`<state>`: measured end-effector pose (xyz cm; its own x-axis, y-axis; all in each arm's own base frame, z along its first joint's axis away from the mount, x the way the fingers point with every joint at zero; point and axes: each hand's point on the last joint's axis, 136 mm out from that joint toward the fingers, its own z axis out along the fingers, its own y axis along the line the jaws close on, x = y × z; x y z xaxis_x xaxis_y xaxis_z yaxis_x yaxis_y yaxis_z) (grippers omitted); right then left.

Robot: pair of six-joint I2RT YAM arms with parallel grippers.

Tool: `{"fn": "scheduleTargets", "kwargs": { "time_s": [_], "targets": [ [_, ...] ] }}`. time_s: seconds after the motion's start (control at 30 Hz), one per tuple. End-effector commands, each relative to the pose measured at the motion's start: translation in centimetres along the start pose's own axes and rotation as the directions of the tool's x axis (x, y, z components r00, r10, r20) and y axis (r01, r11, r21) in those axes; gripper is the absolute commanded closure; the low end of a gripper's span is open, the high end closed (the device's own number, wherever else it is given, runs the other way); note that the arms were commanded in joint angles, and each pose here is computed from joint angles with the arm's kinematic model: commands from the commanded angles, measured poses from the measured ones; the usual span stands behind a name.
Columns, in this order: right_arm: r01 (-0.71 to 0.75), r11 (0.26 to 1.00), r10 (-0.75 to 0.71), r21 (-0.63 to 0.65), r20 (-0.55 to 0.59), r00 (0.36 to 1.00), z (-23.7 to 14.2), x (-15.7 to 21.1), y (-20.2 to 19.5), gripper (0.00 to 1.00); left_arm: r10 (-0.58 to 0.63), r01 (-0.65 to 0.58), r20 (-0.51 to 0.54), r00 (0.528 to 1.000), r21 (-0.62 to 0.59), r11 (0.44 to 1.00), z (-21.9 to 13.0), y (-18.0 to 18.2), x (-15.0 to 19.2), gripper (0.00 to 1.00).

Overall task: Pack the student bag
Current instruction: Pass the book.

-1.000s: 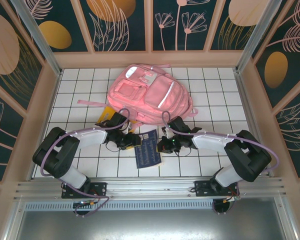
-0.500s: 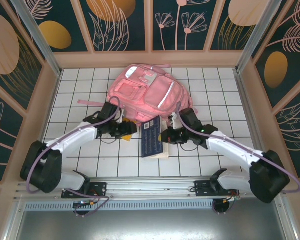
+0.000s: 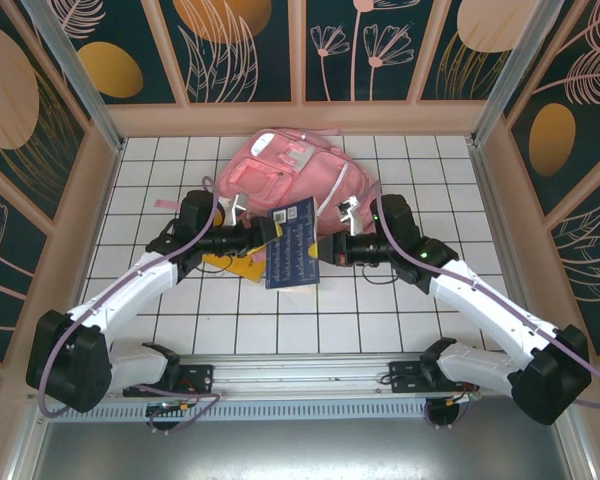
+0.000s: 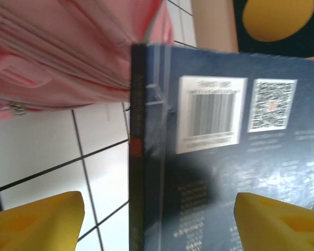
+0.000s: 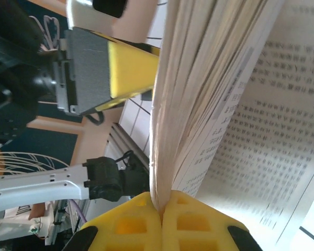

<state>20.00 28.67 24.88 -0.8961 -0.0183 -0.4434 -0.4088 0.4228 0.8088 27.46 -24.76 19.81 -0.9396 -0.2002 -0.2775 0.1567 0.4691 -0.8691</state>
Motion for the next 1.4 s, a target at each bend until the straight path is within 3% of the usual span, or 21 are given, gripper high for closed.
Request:
{"fn": "scheduleTargets", "kwargs": {
  "time_s": [0.0,0.2,0.3,0.5,0.6,0.67,0.77,0.87,1.07,1.23,1.37],
  "targets": [
    [0.107,0.985,-0.096,-0.132,0.086,0.992,-1.6,-2.3,4.6,1.0,0.002,0.001,-0.019,1.0,0.171,0.985,0.0,-3.0,-0.1,0.24],
    [0.136,0.978,-0.118,-0.158,0.118,0.986,-1.7,-2.9,5.0,1.0,0.017,-0.022,0.018,1.0,0.318,0.948,-1.1,-6.2,-0.7,0.25],
    [0.12,0.982,-0.105,-0.143,0.107,0.989,-1.2,-3.0,4.0,1.0,0.049,-0.063,0.046,0.998,0.395,0.916,-2.2,-8.4,-0.9,0.32],
    [0.082,0.995,-0.074,-0.057,0.137,0.988,-1.1,-4.1,1.5,1.0,0.123,-0.148,0.089,0.989,0.402,0.904,-3.2,-10.1,-1.3,0.73],
    [0.063,0.998,-0.063,0.002,0.176,0.982,-1.4,-5.0,0.5,0.81,0.145,-0.176,0.109,0.984,0.386,0.906,-3.3,-10.3,-1.6,0.9],
    [0.048,0.998,-0.054,0.033,0.216,0.975,-1.7,-5.7,0.2,0.6,0.149,-0.191,0.137,0.979,0.38,0.905,-3.5,-10.7,-2.1,0.99],
    [0.017,0.998,-0.034,0.058,0.31,0.95,-2.4,-6.9,-0.1,0.28,0.149,-0.223,0.214,0.965,0.38,0.898,-4.2,-11.9,-3.5,1.0],
    [-0.031,0.999,0.02,0.023,0.38,0.925,-2.9,-7.6,-0.2,0.16,0.136,-0.265,0.322,0.937,0.401,0.877,-5.6,-14.0,-5.5,1.0],
    [-0.023,0.978,0.112,-0.208,0.432,0.895,-2.5,-8.3,3.3,0.13,0.063,-0.312,0.488,0.871,0.449,0.837,-8.4,-17.9,-9.1,1.0],
    [0.06,0.945,0.124,-0.32,0.524,0.842,-2.2,-9.9,6.7,0.1,-0.017,-0.302,0.515,0.857,0.527,0.794,-9.1,-19.4,-10.2,1.0],
    [0.096,0.902,0.187,-0.421,0.581,0.792,-2.1,-12.2,8.7,0.14,-0.041,-0.298,0.518,0.854,0.552,0.779,-8.7,-20.2,-10.1,1.0]
  ]
}}
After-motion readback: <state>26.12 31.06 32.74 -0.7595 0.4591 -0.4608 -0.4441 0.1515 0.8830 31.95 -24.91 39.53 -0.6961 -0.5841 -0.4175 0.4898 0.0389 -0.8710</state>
